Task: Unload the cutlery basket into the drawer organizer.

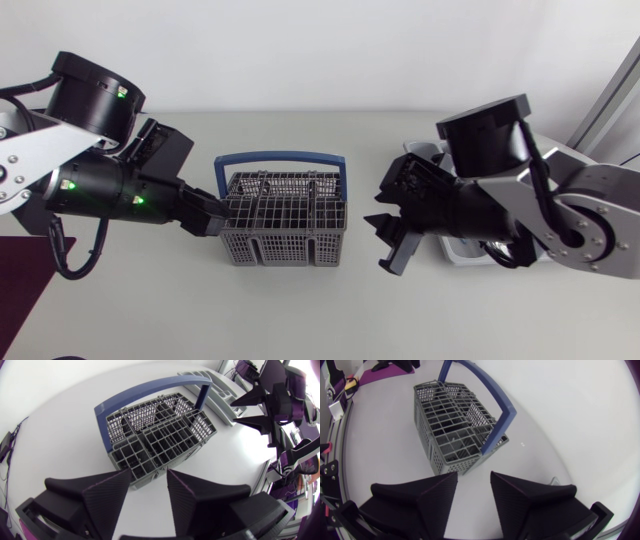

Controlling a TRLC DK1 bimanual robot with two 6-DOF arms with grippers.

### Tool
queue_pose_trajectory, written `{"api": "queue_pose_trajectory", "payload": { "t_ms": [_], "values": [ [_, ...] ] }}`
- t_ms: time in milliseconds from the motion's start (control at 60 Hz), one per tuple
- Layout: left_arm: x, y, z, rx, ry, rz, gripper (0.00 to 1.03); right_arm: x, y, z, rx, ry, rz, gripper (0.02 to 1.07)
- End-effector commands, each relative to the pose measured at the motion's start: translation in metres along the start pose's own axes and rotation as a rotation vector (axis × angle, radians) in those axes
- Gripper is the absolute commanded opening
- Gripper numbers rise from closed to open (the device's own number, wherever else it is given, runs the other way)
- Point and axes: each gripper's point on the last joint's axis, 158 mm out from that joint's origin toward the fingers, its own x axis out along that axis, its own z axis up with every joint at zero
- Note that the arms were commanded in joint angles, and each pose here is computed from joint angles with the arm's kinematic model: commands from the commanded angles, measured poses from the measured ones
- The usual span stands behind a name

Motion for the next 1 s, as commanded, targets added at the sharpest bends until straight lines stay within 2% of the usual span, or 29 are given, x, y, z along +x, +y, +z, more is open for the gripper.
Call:
{"api": "queue_pose_trajectory", "payload": {
  "t_ms": [0, 83, 183, 450, 733, 983],
  "values": [
    [0.008, 0.001, -0.009, -0.003, 0.009, -0.007, 0.35, 0.011, 0.007, 0.012, 0.045, -0.016, 0.035, 0.13],
    [0.015, 0.000, -0.011, -0.007, 0.017, -0.020, 0.20, 0.021, 0.012, 0.019, 0.062, -0.034, 0.069, 0.10],
    [0.022, 0.001, -0.013, -0.007, 0.024, -0.023, 0.20, 0.029, 0.019, 0.025, 0.083, -0.048, 0.117, 0.08],
    [0.042, 0.004, -0.016, -0.002, 0.038, -0.026, 0.20, 0.058, 0.022, 0.026, 0.090, -0.048, 0.129, 0.08],
    [0.065, 0.007, -0.025, -0.011, 0.087, -0.030, 0.20, 0.078, 0.018, 0.013, 0.094, -0.011, 0.126, 0.08],
    [0.070, 0.008, -0.016, -0.008, 0.071, -0.030, 0.20, 0.085, 0.000, 0.007, 0.109, 0.011, 0.084, 0.08]
  ]
}}
